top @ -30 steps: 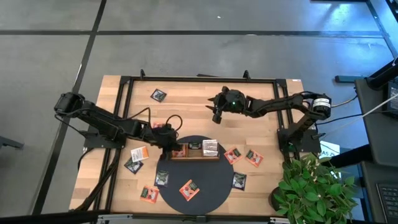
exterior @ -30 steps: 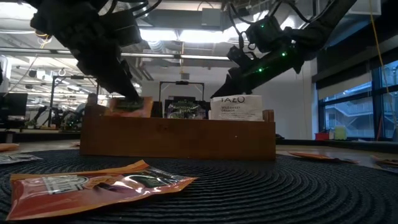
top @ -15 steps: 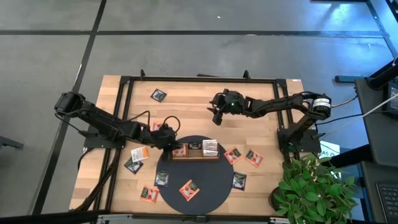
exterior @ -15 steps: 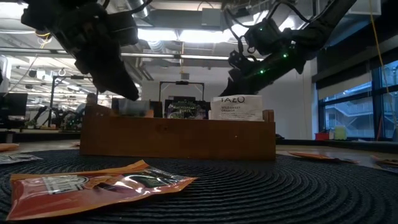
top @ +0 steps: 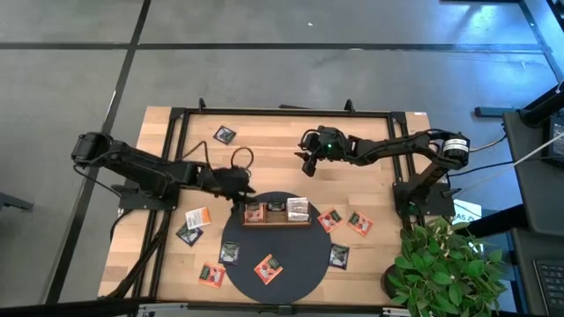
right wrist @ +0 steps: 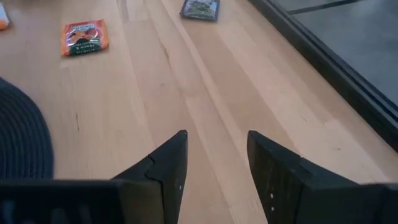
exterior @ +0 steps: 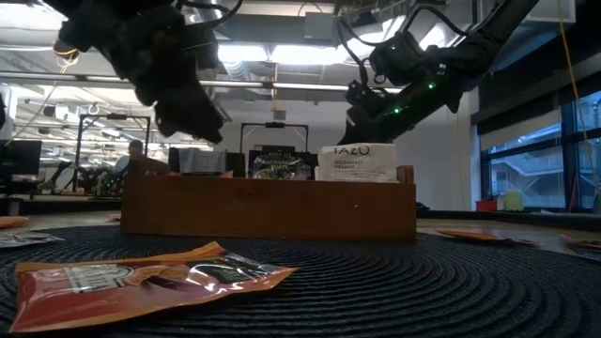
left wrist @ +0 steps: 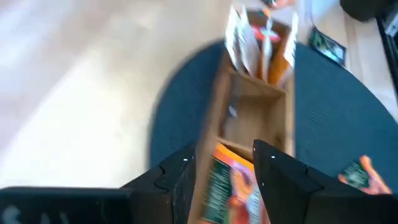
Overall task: Pick & Place Tea
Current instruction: Put the orange tea bag into the left section of the wooden organizer
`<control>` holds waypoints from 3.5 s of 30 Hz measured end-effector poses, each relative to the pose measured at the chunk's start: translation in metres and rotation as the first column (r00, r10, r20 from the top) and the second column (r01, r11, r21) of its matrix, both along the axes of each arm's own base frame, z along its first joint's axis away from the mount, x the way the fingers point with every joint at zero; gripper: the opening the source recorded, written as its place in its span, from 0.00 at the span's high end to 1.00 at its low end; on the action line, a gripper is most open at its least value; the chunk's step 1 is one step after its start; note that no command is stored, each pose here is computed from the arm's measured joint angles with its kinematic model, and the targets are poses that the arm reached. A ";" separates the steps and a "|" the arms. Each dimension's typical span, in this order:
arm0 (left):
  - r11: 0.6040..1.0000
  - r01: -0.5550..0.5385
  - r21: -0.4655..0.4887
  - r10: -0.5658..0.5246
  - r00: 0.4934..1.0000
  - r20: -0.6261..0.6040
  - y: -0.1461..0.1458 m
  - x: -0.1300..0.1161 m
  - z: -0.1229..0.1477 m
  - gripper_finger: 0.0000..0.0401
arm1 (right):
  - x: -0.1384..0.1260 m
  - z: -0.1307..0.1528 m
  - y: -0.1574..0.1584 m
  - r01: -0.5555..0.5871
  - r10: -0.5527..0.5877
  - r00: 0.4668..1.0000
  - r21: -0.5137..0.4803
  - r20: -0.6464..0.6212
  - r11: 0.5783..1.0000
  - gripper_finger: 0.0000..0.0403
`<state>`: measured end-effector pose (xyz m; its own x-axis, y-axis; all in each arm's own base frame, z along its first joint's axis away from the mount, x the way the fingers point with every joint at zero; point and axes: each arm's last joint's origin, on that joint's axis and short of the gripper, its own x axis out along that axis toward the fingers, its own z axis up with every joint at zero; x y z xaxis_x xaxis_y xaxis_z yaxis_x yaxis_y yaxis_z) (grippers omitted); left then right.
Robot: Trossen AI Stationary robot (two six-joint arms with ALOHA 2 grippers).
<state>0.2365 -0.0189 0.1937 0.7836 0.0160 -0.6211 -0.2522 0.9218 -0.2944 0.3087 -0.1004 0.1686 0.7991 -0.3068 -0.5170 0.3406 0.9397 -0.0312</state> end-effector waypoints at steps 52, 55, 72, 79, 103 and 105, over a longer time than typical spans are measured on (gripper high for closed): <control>0.967 0.058 0.248 -0.040 0.996 -0.077 0.034 -0.005 -0.001 0.63 | -0.109 -0.038 0.218 0.629 -0.211 0.542 0.226 -0.813 0.744 0.58; 0.958 0.071 0.278 -0.058 0.997 -0.056 0.035 -0.004 0.001 0.62 | -0.102 -0.043 0.211 0.790 -0.357 0.479 0.216 -0.802 0.574 0.58; 0.916 0.130 0.379 -0.132 0.991 -0.022 0.035 0.000 0.006 0.62 | -0.080 -0.045 0.124 0.953 -0.823 0.091 0.289 -0.560 -0.091 0.58; 0.923 0.119 0.365 -0.120 0.993 -0.018 0.035 0.000 0.006 0.63 | -0.057 -0.045 0.104 0.884 -0.898 0.223 0.466 -0.380 0.022 0.58; 0.967 -0.006 0.254 -0.051 0.975 0.215 0.054 0.052 0.016 0.62 | -0.053 0.011 0.040 0.701 -0.657 0.713 0.278 -0.247 0.656 0.58; 0.967 -0.017 0.255 -0.033 0.982 0.188 0.062 0.070 0.011 0.62 | -0.055 0.013 0.035 0.676 -0.622 0.737 0.271 -0.265 0.685 0.58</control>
<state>0.3062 0.0436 0.2047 0.8870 0.1476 -0.4375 -0.2072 0.9740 -0.0914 0.2540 -0.0658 0.1819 0.3749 -0.5114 -0.7732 0.8856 0.4441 0.1357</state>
